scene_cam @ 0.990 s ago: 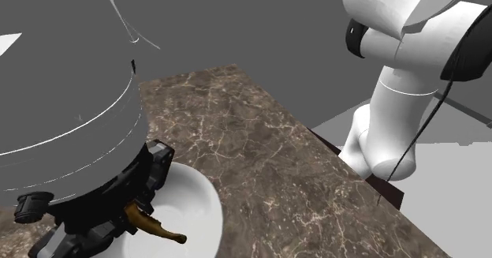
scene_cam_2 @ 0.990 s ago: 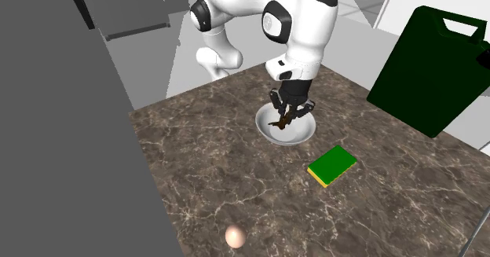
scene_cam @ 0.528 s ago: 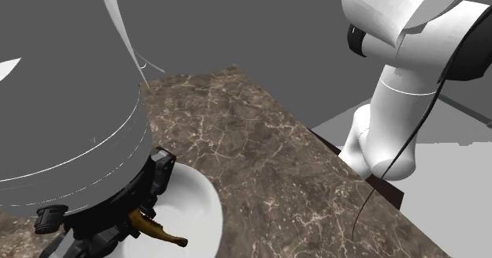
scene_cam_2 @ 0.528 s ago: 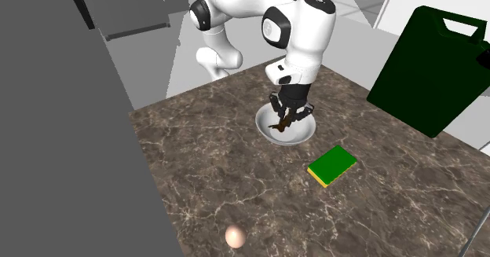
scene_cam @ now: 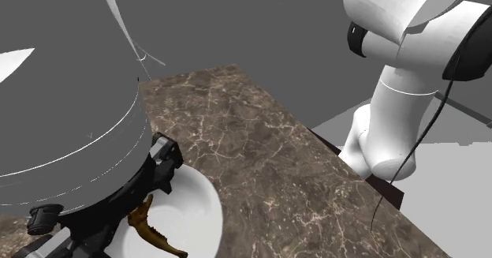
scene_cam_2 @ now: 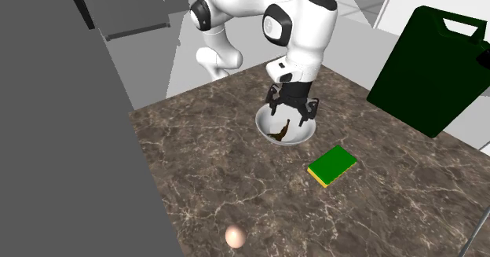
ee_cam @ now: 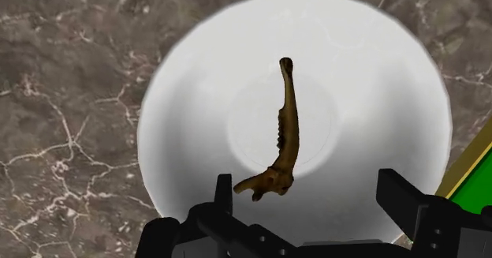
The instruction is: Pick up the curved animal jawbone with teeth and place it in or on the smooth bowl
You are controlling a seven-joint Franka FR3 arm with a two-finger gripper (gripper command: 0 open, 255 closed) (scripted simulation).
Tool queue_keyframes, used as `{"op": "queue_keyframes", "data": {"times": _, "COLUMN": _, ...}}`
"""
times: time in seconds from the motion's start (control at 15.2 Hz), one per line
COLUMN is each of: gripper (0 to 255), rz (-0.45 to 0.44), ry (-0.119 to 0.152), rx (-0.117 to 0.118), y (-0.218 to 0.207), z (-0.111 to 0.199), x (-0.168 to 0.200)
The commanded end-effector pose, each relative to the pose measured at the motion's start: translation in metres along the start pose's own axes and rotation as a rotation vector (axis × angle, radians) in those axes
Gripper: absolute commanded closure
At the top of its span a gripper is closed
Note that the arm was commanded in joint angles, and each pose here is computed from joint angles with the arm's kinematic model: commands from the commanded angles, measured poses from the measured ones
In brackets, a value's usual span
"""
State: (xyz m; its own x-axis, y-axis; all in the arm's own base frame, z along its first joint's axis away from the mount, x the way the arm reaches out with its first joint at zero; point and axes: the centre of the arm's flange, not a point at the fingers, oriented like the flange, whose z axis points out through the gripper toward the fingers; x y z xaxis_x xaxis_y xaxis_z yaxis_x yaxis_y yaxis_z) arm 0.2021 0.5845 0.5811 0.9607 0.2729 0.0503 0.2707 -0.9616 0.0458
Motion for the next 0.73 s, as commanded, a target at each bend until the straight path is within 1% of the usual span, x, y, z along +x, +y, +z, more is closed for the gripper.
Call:
{"op": "queue_keyframes", "data": {"times": 0.0, "gripper": 0, "rz": 0.0, "ry": 0.0, "rx": 0.0, "y": 0.001, "z": -0.02, "x": 0.002}}
{"op": "queue_keyframes", "data": {"times": 0.13, "gripper": 0, "rz": 0.0, "ry": 0.0, "rx": 0.0, "y": 0.001, "z": -0.044, "x": 0.002}}
{"op": "queue_keyframes", "data": {"times": 0.66, "gripper": 0, "rz": 0.0, "ry": 0.0, "rx": 0.0, "y": 0.001, "z": -0.044, "x": 0.002}}
